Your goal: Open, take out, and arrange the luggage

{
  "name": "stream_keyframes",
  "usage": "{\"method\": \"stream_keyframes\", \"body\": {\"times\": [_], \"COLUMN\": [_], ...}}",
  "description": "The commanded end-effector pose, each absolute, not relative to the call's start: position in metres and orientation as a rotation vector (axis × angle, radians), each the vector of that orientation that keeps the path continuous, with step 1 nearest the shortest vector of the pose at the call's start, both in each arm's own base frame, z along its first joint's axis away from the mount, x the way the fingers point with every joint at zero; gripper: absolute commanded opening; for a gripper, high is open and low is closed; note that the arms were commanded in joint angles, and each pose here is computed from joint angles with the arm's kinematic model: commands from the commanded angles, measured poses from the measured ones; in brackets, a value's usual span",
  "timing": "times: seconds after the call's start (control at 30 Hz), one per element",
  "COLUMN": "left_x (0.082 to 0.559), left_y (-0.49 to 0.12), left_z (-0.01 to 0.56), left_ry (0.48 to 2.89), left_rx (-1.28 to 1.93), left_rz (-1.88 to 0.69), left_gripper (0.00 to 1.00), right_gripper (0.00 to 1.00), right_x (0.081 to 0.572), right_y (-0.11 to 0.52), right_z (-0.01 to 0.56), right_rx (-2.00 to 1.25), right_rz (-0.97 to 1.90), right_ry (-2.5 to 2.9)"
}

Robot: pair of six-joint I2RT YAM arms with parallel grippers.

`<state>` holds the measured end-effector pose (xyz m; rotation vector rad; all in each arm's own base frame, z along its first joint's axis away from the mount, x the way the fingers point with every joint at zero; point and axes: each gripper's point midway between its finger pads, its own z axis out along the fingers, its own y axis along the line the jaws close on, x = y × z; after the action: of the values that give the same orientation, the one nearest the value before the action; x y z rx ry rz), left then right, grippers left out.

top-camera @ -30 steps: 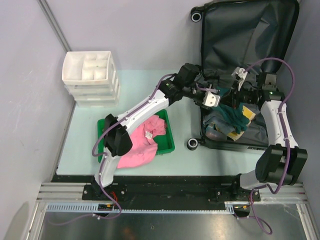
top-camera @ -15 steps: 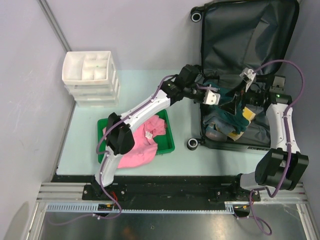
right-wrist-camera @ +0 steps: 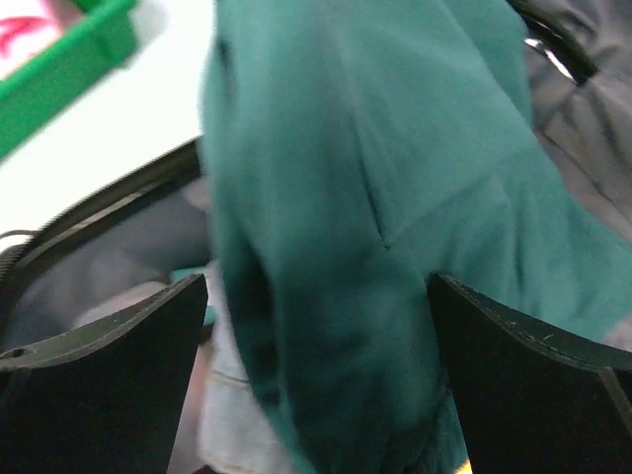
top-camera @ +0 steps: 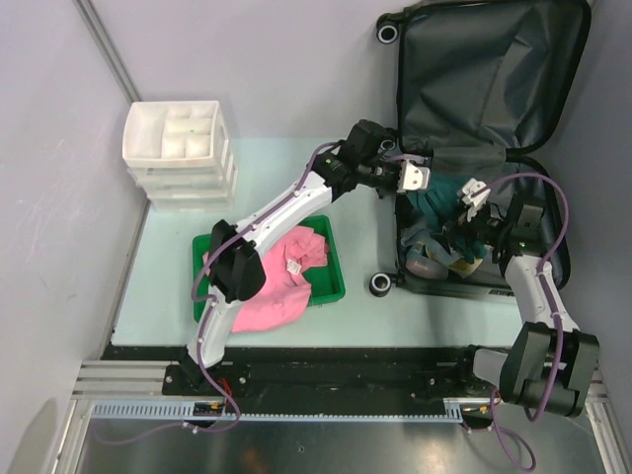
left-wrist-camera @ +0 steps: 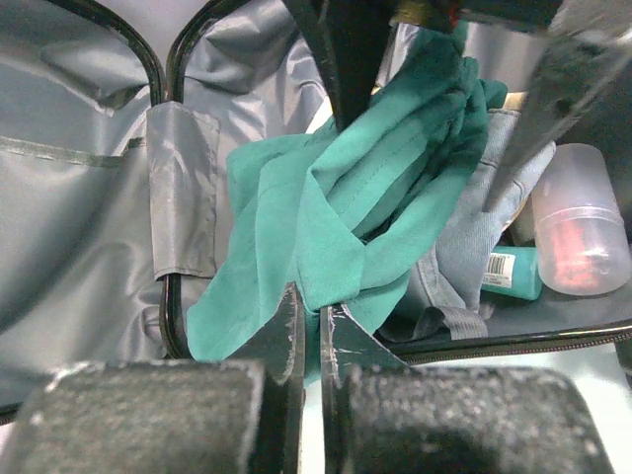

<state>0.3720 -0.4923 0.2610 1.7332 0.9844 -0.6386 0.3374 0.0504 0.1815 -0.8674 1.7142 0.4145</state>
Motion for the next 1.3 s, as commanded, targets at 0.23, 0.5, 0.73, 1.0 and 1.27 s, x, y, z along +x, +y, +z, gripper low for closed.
{"method": "stream_keyframes", "body": {"times": [0.23,0.5,0.73,1.0,1.27], "left_x": [0.381,0.403,0.414,0.421,0.405], "left_y": [-0.477,-0.454,-0.428,-0.332,-0.214], "left_z": [0.345,0.372,0.412,0.462,0.428], "left_ry": [0.887,0.903,0.904,0.973,1.151], "left_rx": [1.590,1.517,1.432,1.308,1.244], "left_rz": [-0.651,-0.595,-0.531,-0.490,-0.369], "left_gripper": [0.00,0.00,0.00,0.00,0.00], "right_gripper": [0.69,0.00,0.00,0.00,0.00], "right_x": [0.387,0.383,0.392,0.399,0.403], "right_y": [-0.016,-0.003,0.033,0.094,0.219], "right_z": [0.191,0.239,0.318,0.387,0.383], "right_rx": [-0.785,-0.856,-0.881,-0.894,-1.027], "right_rz": [0.061,0.028,-0.051,0.018,0.212], "right_ry": [1.655,1.521,1.350,1.216,1.122]}}
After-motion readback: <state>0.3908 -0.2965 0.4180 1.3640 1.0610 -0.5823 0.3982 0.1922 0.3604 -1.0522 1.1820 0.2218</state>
